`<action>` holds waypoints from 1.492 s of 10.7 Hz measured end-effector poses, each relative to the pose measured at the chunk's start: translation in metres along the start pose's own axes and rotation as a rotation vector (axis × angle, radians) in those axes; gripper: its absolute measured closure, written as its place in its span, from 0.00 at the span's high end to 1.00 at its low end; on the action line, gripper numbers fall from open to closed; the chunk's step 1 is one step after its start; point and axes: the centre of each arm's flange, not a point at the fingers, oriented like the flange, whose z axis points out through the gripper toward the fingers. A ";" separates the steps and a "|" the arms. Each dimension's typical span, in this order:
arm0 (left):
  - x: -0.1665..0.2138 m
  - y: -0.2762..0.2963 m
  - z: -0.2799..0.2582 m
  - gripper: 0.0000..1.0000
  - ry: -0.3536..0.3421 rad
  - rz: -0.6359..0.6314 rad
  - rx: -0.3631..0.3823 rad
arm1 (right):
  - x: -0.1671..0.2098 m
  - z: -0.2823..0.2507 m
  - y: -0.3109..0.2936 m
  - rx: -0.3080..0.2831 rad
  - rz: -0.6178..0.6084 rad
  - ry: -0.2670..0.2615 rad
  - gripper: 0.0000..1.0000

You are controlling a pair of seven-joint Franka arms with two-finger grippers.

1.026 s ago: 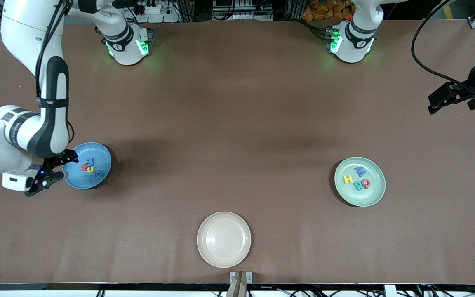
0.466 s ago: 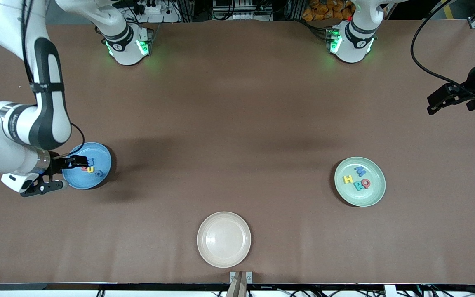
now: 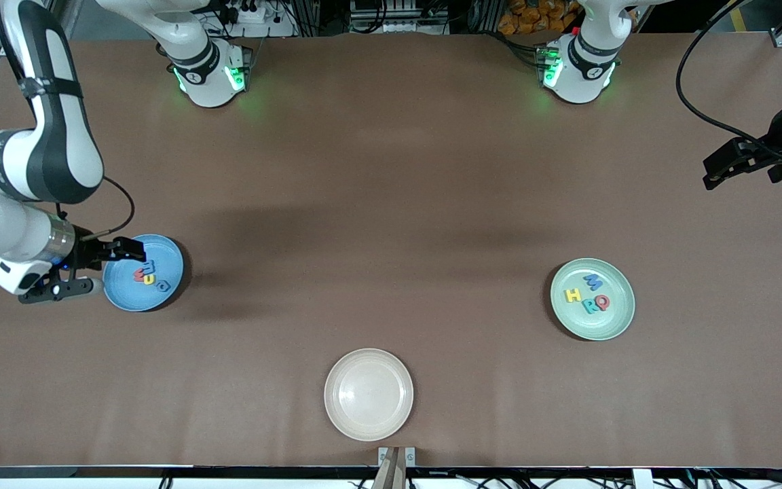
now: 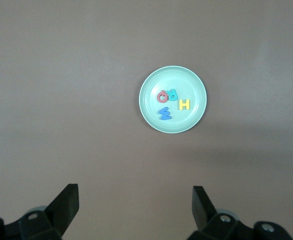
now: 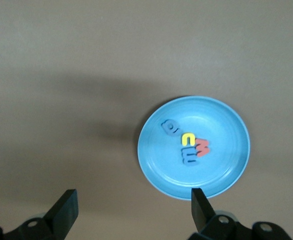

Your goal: Sort upper and lower case letters into plates

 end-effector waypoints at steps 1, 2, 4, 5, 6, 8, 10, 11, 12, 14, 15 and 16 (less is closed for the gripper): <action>0.000 0.000 0.000 1.00 0.000 0.000 0.000 | -0.014 0.006 -0.007 -0.002 -0.007 0.017 1.00; 0.000 0.000 0.000 1.00 0.000 -0.001 0.000 | -0.028 0.009 -0.015 -0.010 -0.014 0.038 1.00; 0.000 0.000 0.001 1.00 0.000 -0.001 0.000 | -0.039 -0.013 -0.015 -0.022 -0.010 0.088 1.00; 0.000 -0.001 0.001 1.00 0.000 -0.001 0.000 | -0.041 -0.039 -0.008 -0.027 0.004 0.120 1.00; 0.000 0.000 0.001 1.00 0.000 -0.001 0.000 | -0.041 -0.069 0.000 -0.029 0.017 0.144 1.00; 0.000 -0.001 0.000 1.00 0.001 -0.001 0.000 | -0.051 -0.129 0.007 -0.027 0.032 0.155 1.00; 0.001 -0.001 0.000 1.00 0.001 -0.001 0.000 | -0.066 -0.190 0.001 -0.023 0.048 0.154 1.00; 0.001 -0.001 0.000 1.00 0.001 -0.002 0.000 | -0.073 -0.215 -0.002 -0.018 0.087 0.152 1.00; 0.001 -0.002 0.000 1.00 0.001 -0.003 0.000 | -0.077 -0.232 -0.006 -0.015 0.126 0.149 1.00; 0.001 -0.003 -0.001 1.00 0.006 -0.005 -0.001 | -0.082 -0.254 -0.013 -0.024 0.169 0.156 1.00; 0.001 -0.003 -0.001 1.00 0.007 -0.005 -0.001 | -0.085 -0.263 -0.014 -0.042 0.178 0.160 1.00; 0.001 -0.003 -0.002 1.00 0.008 -0.005 -0.001 | -0.088 -0.270 -0.015 -0.049 0.180 0.153 1.00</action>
